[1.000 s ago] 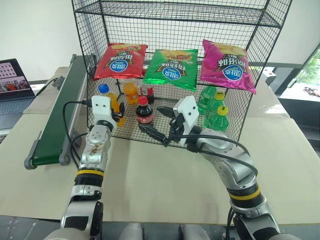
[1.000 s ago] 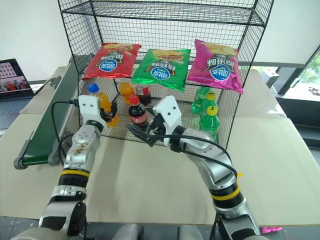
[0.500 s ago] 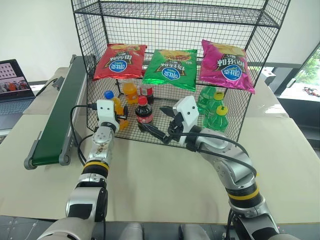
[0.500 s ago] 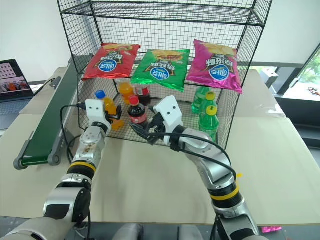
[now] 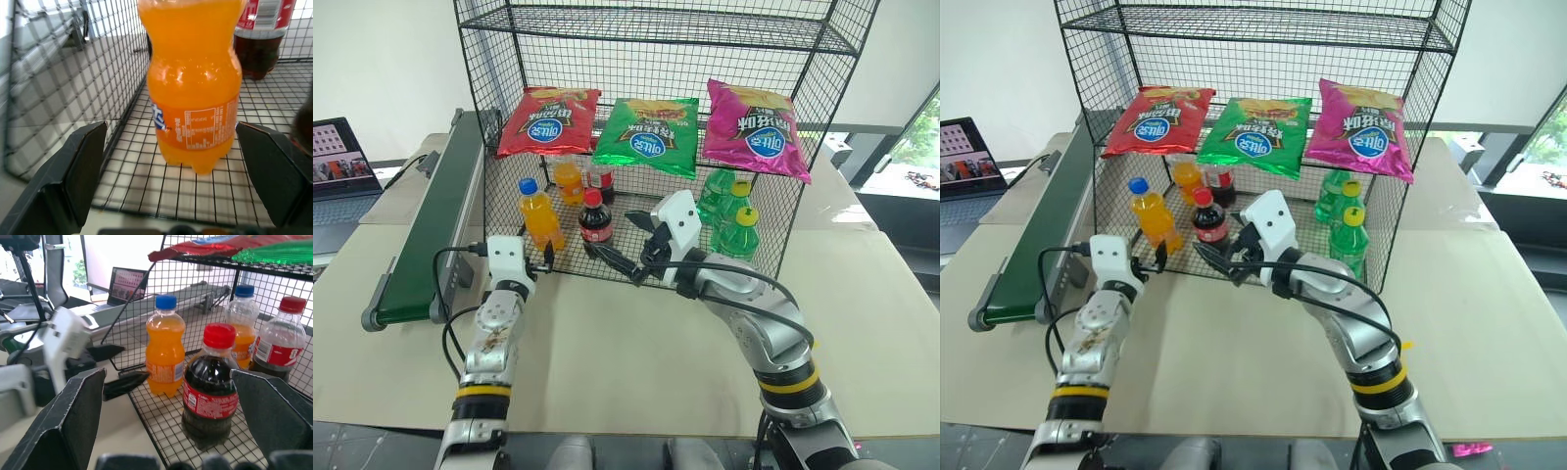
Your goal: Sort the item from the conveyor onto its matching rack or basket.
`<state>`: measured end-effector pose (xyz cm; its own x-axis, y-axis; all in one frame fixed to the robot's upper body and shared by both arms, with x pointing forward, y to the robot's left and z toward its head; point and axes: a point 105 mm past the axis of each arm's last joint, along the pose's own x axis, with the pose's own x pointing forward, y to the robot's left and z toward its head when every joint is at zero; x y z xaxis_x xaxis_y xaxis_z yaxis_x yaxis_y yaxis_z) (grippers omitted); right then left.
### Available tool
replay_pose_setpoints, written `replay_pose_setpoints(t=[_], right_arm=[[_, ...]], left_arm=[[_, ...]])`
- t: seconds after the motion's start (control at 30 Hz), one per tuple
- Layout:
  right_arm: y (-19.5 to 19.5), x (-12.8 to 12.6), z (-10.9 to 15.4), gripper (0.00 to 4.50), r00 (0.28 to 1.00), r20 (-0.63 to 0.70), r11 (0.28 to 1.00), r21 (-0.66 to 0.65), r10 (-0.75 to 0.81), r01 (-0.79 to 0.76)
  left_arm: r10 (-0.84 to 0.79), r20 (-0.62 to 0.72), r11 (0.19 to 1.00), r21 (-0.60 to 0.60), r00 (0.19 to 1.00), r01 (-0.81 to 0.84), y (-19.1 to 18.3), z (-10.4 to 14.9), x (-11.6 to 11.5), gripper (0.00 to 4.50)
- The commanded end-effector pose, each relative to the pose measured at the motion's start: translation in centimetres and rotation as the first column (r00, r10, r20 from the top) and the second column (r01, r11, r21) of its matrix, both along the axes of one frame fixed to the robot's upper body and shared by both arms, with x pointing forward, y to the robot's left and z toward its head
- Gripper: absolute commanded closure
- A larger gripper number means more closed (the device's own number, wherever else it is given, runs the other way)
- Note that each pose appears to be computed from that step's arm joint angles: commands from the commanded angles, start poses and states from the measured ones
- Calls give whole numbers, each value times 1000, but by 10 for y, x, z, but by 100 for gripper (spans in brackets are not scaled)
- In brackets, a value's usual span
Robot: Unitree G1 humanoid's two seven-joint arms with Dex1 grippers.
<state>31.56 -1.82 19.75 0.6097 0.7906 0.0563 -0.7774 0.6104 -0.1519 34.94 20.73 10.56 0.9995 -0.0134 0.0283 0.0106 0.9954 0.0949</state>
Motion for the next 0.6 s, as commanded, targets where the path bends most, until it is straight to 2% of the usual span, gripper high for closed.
replay_pose_setpoints(t=[0.03, 0.13, 0.27, 0.4, 0.6], right_arm=[[-19, -3, -1, 0, 997, 57, 998, -18, -56, 57], [-42, -4, -20, 0, 987, 40, 987, -40, -155, 157], [-66, -9, -59, 0, 954, -34, 953, -59, -299, 297], [-73, -16, -88, 0, 929, -97, 933, -89, -356, 348], [-89, -22, -109, 0, 905, -111, 909, -128, -411, 397]], left_arm=[[-147, -22, 989, -5, 989, 147, -20, 10, -26, 6], [-252, -81, 966, 39, 964, 255, -30, 4, -46, 6], [-297, -148, 953, 21, 943, 303, -33, -11, -65, 6], [-303, -183, 951, 9, 935, 310, -37, -24, -71, 6], [-322, -195, 942, 30, 926, 334, -42, -32, -74, 6]])
